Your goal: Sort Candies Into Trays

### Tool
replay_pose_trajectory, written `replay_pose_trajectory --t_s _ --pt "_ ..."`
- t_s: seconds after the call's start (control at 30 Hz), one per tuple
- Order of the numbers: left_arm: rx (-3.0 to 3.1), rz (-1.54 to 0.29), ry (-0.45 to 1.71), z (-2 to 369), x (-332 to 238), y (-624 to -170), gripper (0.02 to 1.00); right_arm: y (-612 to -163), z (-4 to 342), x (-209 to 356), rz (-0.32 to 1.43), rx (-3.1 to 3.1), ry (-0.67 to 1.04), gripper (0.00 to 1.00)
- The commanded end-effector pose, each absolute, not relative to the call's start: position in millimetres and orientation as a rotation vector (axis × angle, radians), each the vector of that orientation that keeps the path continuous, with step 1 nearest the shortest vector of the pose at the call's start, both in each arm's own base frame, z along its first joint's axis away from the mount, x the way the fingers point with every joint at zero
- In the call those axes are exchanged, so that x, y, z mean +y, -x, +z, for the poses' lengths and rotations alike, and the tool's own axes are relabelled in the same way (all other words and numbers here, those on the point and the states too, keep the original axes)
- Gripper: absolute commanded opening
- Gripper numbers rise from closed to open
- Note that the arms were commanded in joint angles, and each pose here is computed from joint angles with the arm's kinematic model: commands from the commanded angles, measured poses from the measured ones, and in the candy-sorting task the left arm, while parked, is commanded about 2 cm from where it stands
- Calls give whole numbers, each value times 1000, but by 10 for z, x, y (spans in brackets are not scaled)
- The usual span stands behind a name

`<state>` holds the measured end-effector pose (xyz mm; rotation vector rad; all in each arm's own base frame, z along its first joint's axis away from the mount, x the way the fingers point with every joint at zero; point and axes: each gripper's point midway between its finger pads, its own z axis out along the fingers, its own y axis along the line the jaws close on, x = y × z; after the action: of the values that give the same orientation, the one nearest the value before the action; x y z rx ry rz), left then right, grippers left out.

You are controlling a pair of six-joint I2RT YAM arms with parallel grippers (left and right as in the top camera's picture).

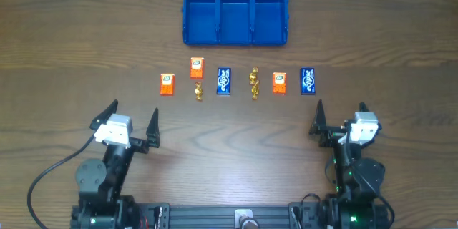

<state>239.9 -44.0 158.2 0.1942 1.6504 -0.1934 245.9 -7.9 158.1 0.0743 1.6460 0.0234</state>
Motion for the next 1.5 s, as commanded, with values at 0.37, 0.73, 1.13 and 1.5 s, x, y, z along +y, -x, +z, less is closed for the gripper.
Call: replay_pose_trajectory --t_s 0.37,0.73,1.13,1.5 --pt "1694 -227 -199 1427 -478 -2385 996 -2457 1562 -63 20 1648 -62 1000" --pt "1798 -298 -155 2384 -514 -2377 998 -2457 1562 -63 19 1648 -62 1000" --pt "2438 -343 -111 2440 -672 -3006 998 -2457 1562 -63 19 1648 -62 1000" --pt "2885 -302 -117 1035 -919 -3328 998 -2457 1562 -63 19 1648 -62 1000"
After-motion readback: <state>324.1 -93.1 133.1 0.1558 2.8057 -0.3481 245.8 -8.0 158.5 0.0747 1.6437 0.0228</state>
